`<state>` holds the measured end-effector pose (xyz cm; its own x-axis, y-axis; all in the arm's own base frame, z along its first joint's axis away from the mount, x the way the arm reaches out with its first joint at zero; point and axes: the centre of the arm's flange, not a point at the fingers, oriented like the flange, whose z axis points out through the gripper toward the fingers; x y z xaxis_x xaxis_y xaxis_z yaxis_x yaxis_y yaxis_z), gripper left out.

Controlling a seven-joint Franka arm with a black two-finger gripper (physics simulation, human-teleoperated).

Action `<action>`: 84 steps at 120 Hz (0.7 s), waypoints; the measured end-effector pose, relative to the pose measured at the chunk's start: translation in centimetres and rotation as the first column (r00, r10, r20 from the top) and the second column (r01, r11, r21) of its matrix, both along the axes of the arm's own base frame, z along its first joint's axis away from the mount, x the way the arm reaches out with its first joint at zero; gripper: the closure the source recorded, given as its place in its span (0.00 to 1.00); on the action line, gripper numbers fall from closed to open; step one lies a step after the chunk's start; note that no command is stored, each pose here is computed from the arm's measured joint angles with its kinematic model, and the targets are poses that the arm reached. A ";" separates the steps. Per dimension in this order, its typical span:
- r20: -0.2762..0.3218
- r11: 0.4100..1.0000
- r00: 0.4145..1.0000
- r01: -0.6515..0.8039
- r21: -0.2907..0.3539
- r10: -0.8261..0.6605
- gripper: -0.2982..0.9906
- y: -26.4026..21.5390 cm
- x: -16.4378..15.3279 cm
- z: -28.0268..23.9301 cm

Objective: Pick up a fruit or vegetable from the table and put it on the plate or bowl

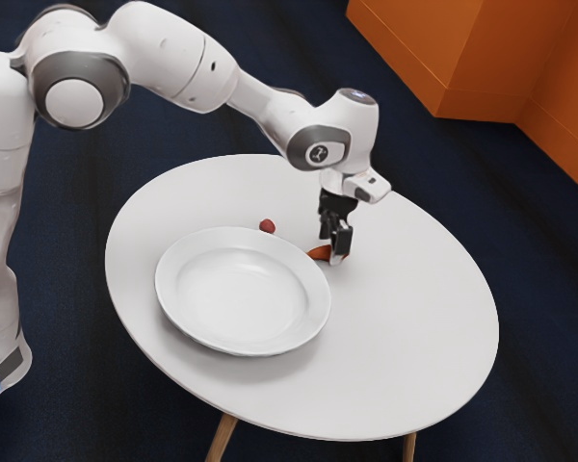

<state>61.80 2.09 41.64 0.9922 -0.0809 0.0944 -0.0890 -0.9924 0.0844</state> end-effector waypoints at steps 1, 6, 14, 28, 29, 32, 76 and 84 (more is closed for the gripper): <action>0.000 1.000 1.000 -0.001 -0.001 0.001 0.26 0.0 0.0 0.0; -0.002 1.000 1.000 -0.007 -0.003 0.007 0.26 0.0 0.0 -0.1; -0.004 1.000 1.000 -0.014 -0.006 0.014 0.26 0.0 0.0 -0.2; -0.012 1.000 1.000 -0.022 -0.007 0.022 0.26 0.0 0.2 -0.7; -0.012 1.000 1.000 -0.022 -0.007 0.022 0.26 0.0 0.2 -0.7; -0.015 1.000 1.000 -0.024 -0.007 0.024 0.26 0.0 0.2 -0.9; 0.003 0.999 0.999 -0.041 -0.001 0.041 0.35 -0.1 0.6 -1.0; 0.013 0.999 0.999 -0.045 0.001 0.045 0.44 0.0 0.7 -0.7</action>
